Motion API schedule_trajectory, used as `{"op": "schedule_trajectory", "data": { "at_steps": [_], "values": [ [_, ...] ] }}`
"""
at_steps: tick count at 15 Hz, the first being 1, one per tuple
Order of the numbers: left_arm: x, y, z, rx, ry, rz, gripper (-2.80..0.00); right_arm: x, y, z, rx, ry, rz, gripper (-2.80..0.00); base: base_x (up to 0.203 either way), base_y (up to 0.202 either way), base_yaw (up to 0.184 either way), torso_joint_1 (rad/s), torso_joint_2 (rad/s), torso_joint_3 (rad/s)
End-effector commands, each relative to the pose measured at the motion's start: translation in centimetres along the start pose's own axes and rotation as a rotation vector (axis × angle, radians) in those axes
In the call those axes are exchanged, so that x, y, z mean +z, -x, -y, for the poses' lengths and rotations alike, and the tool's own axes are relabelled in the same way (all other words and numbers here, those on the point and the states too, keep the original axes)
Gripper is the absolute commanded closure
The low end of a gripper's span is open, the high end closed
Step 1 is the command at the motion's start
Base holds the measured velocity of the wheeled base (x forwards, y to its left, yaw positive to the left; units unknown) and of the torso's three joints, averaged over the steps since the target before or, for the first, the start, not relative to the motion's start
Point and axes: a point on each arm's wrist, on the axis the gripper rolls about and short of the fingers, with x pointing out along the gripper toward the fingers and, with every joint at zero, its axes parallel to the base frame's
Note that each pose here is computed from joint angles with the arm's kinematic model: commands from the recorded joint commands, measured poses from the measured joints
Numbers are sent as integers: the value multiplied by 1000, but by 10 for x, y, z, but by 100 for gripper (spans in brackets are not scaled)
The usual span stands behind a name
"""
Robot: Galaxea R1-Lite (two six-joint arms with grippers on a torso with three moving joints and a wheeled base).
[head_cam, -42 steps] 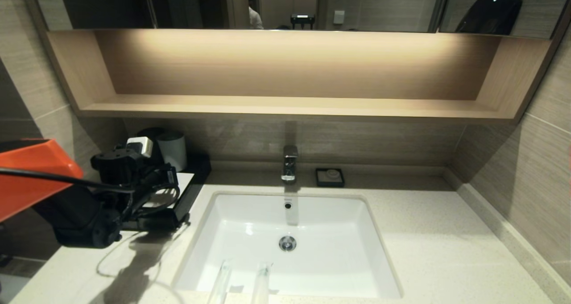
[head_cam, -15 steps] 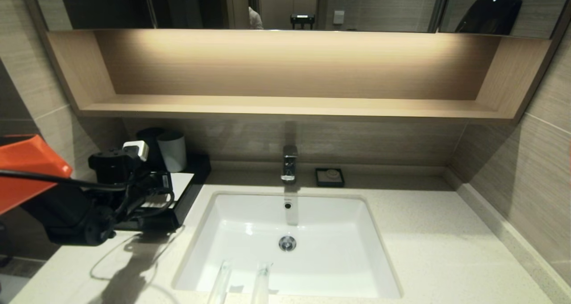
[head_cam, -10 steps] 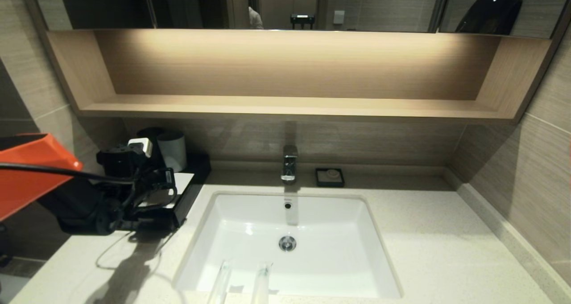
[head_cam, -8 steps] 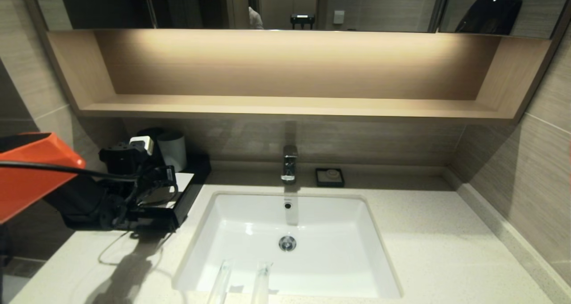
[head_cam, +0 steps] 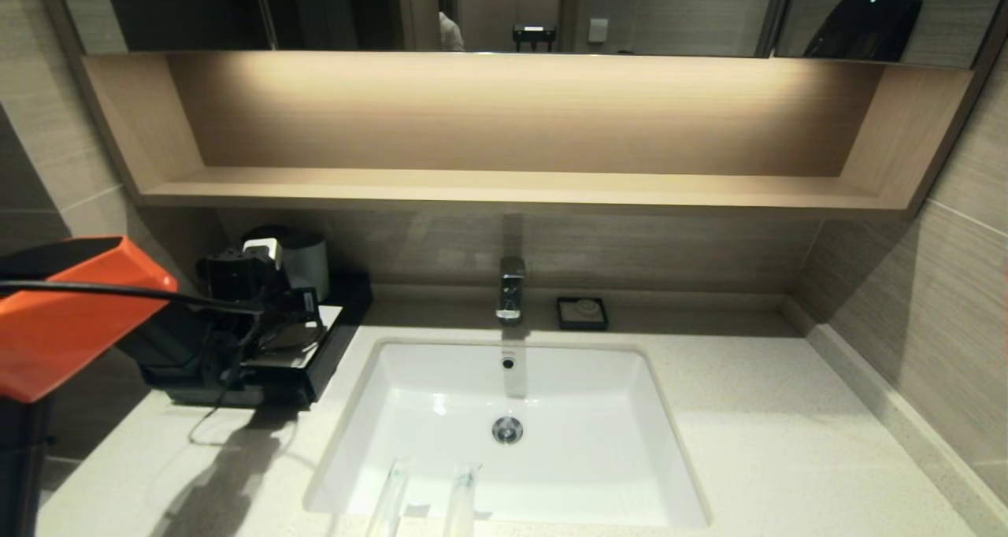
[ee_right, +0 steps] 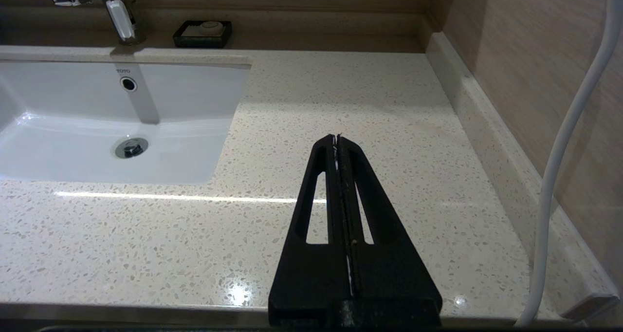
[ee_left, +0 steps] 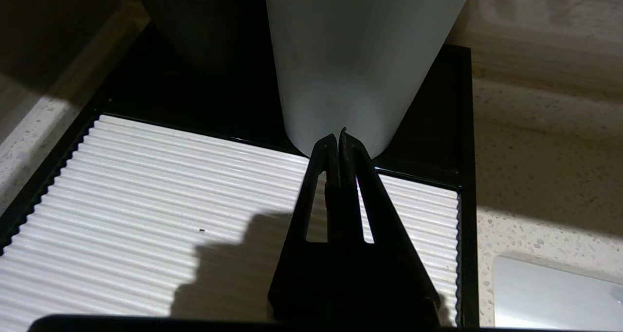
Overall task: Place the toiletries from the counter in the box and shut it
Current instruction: Open the drawer
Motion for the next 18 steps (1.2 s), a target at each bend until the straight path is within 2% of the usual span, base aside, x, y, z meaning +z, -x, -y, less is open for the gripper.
{"op": "schedule_trajectory", "data": {
  "at_steps": [1,13,18],
  "values": [
    [-5,-5,0,1,0,-5,0,0,0,0,0,0,0,0,0,0,0,0,0,0],
    [1,-21,-1,30,2,16,0,0,0,0,0,0,1,0,0,0,0,0,0,0],
    [14,6,-3,29,6,25,0,0,0,0,0,0,0,0,0,0,0,0,0,0]
  ]
}}
